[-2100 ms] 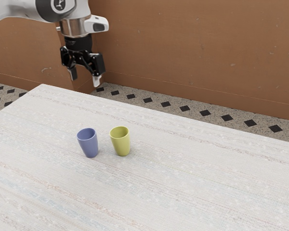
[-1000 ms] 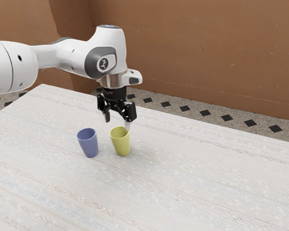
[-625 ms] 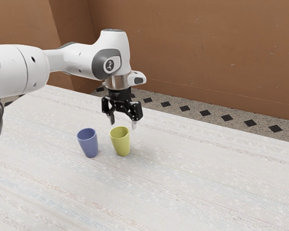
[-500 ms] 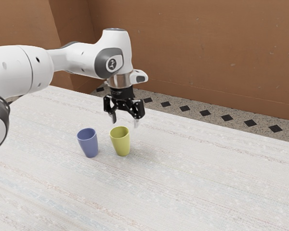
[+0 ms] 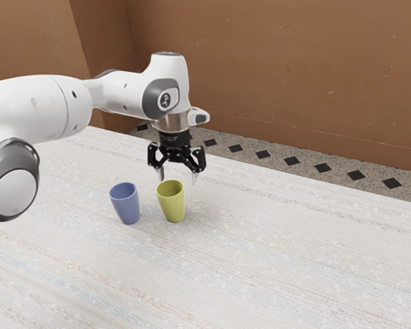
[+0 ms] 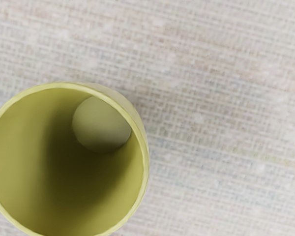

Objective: Place the right cup onto the left cup

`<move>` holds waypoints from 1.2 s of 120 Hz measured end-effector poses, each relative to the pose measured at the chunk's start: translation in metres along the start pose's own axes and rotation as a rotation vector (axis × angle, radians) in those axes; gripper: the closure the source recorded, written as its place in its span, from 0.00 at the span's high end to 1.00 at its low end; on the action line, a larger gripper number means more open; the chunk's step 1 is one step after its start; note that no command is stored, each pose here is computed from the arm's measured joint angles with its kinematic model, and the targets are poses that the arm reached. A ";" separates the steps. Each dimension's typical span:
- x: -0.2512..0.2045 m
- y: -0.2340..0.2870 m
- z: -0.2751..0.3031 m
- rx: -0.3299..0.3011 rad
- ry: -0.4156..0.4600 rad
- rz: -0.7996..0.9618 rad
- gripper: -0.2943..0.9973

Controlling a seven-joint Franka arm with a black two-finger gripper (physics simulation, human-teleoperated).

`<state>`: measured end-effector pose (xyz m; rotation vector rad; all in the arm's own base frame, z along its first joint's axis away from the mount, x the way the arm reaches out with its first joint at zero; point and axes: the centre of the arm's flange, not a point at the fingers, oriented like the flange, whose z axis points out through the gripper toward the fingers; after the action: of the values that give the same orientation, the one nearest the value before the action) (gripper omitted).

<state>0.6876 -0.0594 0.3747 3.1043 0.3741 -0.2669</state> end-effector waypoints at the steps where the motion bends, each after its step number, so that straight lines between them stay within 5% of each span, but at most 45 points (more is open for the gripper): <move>1: 0.000 0.000 0.001 0.000 0.000 -0.002 0.77; 117: 0.033 0.000 0.052 0.005 -0.009 -0.089 0.77; 144: 0.035 0.000 0.060 0.009 -0.016 -0.095 0.70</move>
<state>0.7108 -0.0529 0.3098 3.0959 0.5219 -0.2941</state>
